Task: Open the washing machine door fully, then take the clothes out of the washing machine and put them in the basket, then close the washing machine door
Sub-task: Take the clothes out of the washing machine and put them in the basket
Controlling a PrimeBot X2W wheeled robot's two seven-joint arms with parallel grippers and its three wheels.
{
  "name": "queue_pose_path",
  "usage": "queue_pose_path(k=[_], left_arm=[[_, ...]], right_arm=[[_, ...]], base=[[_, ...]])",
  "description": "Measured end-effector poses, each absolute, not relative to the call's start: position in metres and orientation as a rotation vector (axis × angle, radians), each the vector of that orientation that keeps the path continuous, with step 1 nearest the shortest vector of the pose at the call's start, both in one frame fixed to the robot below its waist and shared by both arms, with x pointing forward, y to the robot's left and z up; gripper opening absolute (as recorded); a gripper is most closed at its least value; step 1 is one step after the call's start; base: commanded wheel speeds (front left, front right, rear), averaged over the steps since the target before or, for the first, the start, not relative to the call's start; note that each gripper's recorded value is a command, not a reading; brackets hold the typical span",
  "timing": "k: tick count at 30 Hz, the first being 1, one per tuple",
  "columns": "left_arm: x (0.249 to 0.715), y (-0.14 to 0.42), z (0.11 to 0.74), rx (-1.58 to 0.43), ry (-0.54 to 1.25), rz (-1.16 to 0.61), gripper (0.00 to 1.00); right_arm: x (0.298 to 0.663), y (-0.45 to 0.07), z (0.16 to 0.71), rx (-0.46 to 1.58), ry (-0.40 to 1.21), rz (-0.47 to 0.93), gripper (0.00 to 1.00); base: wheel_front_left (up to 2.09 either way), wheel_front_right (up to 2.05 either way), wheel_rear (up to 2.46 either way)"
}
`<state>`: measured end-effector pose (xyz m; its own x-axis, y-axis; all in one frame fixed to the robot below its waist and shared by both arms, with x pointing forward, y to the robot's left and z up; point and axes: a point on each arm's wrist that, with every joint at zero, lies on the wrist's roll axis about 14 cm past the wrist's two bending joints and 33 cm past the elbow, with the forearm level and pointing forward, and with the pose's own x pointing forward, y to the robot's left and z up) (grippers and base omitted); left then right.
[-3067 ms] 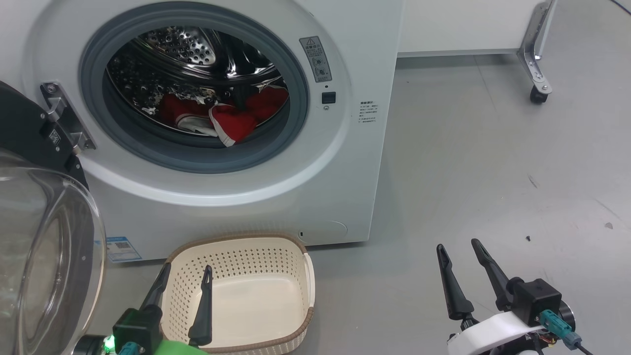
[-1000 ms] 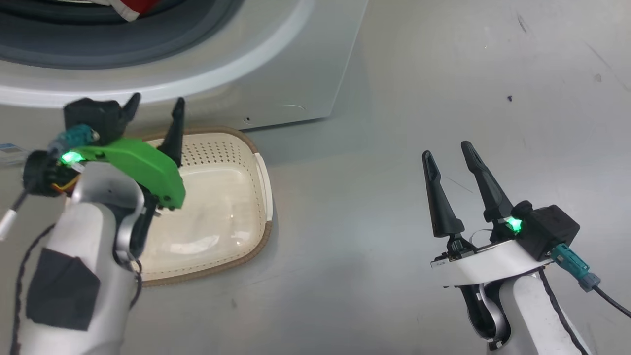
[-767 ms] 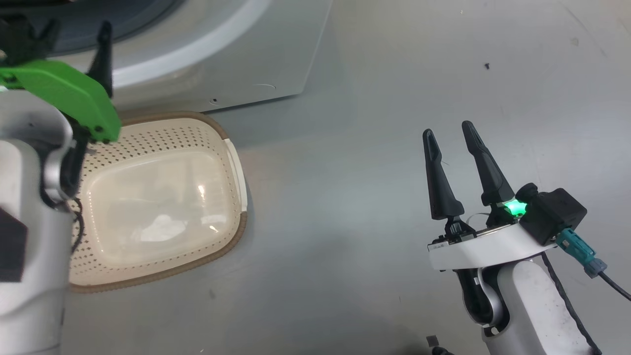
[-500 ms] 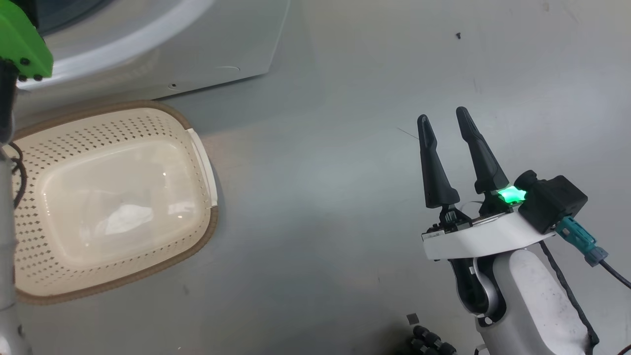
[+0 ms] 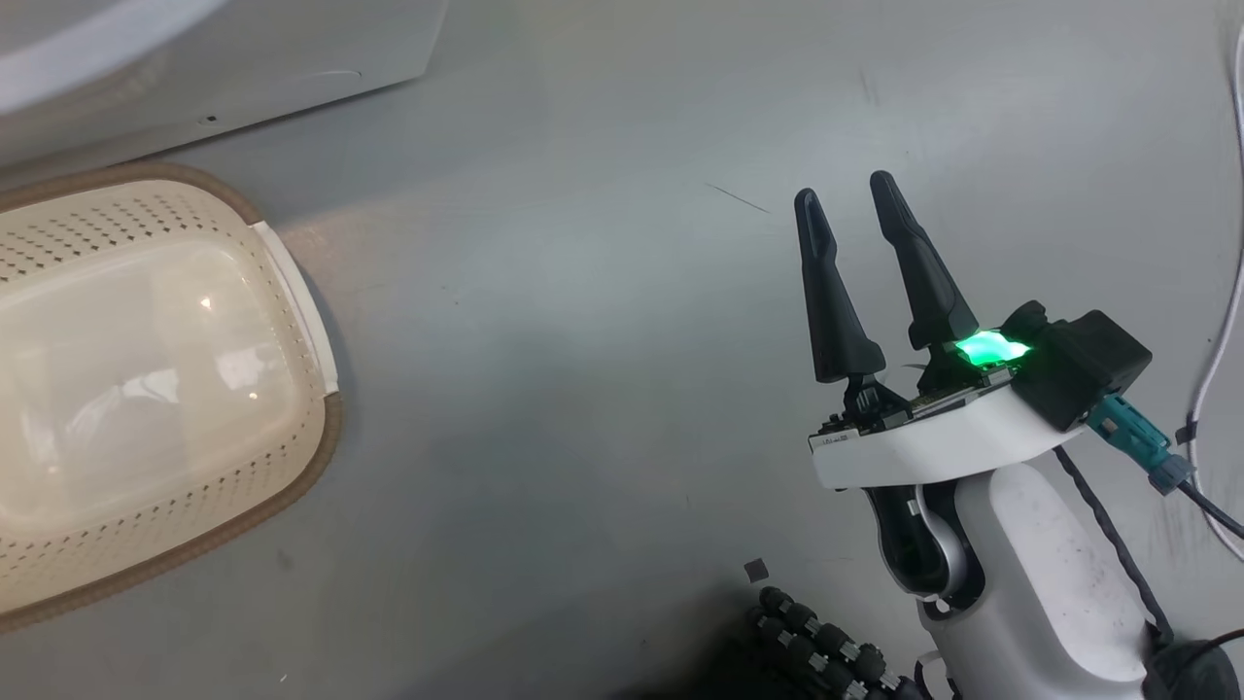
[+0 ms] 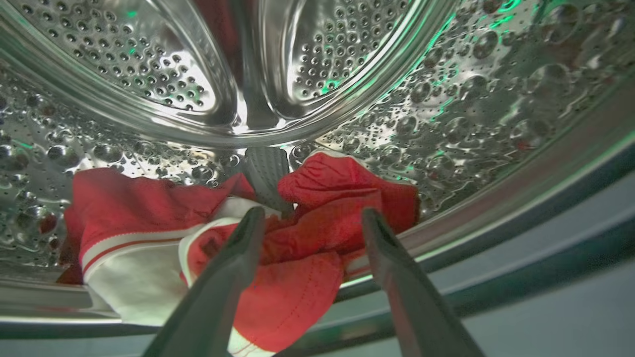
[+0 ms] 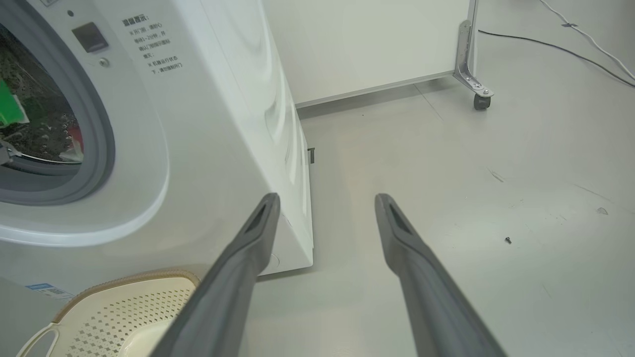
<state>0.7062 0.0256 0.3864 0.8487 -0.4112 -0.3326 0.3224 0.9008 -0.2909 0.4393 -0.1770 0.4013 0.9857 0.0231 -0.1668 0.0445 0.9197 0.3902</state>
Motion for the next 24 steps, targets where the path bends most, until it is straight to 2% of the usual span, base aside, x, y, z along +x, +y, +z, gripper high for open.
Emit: queue_pose_path(k=[14,15,16,17,18,24], left_arm=[[0.716,0.035,0.320,-0.164,0.579,-0.298,1.00],[0.715,0.036,0.318,-0.155,0.587,-0.294,0.91],[0.714,0.036,0.316,-0.149,0.601,-0.292,0.62],[0.714,0.036,0.314,-0.147,0.607,-0.292,0.24],[0.713,0.036,0.312,-0.143,0.617,-0.293,0.00],[0.712,0.037,0.312,-0.138,0.625,-0.291,0.00]], right_arm=[[0.444,-0.186,0.391,0.388,0.193,-0.032,1.00],[0.444,-0.186,0.391,0.387,0.192,-0.031,1.00],[0.445,-0.186,0.392,0.386,0.190,-0.029,1.00],[0.446,-0.186,0.392,0.385,0.187,-0.027,1.00],[0.447,-0.186,0.393,0.385,0.186,-0.026,1.00],[0.448,-0.185,0.393,0.385,0.184,-0.023,1.00]], base=[[0.00,0.00,0.00],[0.00,0.00,0.00],[0.00,0.00,0.00],[0.00,0.00,0.00],[0.00,0.00,0.00],[0.00,0.00,0.00]])
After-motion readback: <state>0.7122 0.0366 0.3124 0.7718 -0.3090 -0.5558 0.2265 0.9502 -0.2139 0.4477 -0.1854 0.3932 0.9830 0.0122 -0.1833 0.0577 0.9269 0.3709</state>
